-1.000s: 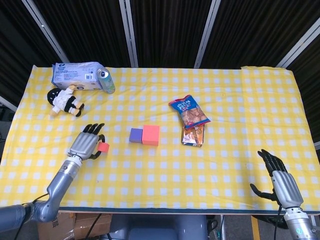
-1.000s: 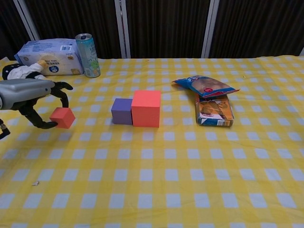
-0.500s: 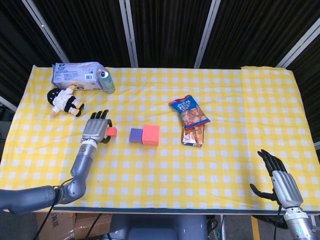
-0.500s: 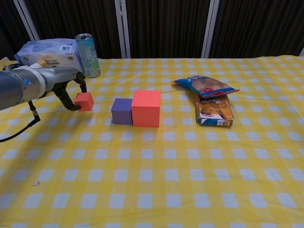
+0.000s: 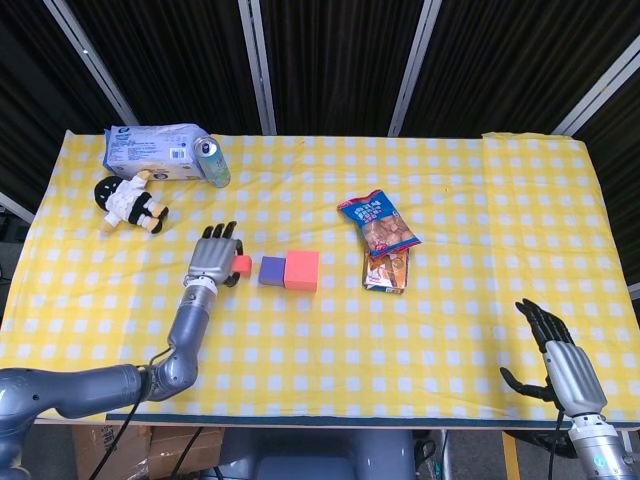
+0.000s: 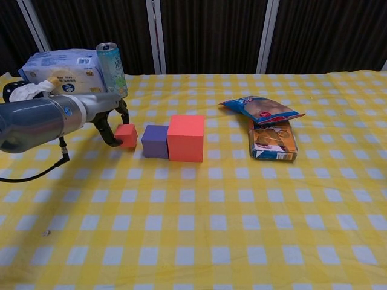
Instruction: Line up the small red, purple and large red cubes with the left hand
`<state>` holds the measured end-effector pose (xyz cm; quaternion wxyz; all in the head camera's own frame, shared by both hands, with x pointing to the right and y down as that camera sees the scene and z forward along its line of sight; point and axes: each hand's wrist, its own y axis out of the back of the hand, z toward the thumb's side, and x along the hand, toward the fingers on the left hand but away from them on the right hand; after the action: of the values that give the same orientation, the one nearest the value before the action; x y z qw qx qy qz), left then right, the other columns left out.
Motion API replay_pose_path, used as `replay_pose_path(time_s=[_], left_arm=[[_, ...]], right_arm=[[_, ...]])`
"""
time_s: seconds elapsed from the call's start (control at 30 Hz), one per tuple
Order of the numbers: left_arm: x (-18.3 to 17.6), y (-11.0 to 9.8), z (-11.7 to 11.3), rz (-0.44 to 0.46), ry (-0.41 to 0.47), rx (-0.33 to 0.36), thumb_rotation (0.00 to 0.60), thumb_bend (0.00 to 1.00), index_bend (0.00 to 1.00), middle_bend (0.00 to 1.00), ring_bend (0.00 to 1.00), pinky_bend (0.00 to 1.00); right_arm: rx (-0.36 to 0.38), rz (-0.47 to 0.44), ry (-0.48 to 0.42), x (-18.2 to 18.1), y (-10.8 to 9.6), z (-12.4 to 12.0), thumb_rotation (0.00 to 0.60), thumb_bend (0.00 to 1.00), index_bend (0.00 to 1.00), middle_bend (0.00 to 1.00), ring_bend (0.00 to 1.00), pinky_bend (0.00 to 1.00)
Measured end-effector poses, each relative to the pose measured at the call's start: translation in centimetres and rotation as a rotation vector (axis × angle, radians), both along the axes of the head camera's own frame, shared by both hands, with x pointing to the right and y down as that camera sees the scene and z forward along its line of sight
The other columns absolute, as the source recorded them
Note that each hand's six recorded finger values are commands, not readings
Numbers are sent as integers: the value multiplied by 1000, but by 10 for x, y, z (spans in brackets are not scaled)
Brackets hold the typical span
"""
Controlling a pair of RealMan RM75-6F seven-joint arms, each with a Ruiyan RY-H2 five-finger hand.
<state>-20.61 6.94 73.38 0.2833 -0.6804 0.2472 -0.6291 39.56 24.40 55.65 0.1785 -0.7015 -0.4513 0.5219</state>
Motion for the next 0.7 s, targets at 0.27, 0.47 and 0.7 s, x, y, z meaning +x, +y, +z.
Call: replay_pose_path(time_s=[0.27,0.47,0.7], left_arm=[[13,5,4,21,6,-10,600,402,417,0,0,0],[19,8,8,31,10,-21,600,344,384,0,0,0],[21,10,6,32,24,-13,600,297,315,0,0,0]], right_arm=[[1,3,1,1,0,0,600,344,0,0,0,0],[3,4,-2,1,0,-1,600,344,0,0,0,0],[2,3,-1,1,0,-1,600,345,0,0,0,0]])
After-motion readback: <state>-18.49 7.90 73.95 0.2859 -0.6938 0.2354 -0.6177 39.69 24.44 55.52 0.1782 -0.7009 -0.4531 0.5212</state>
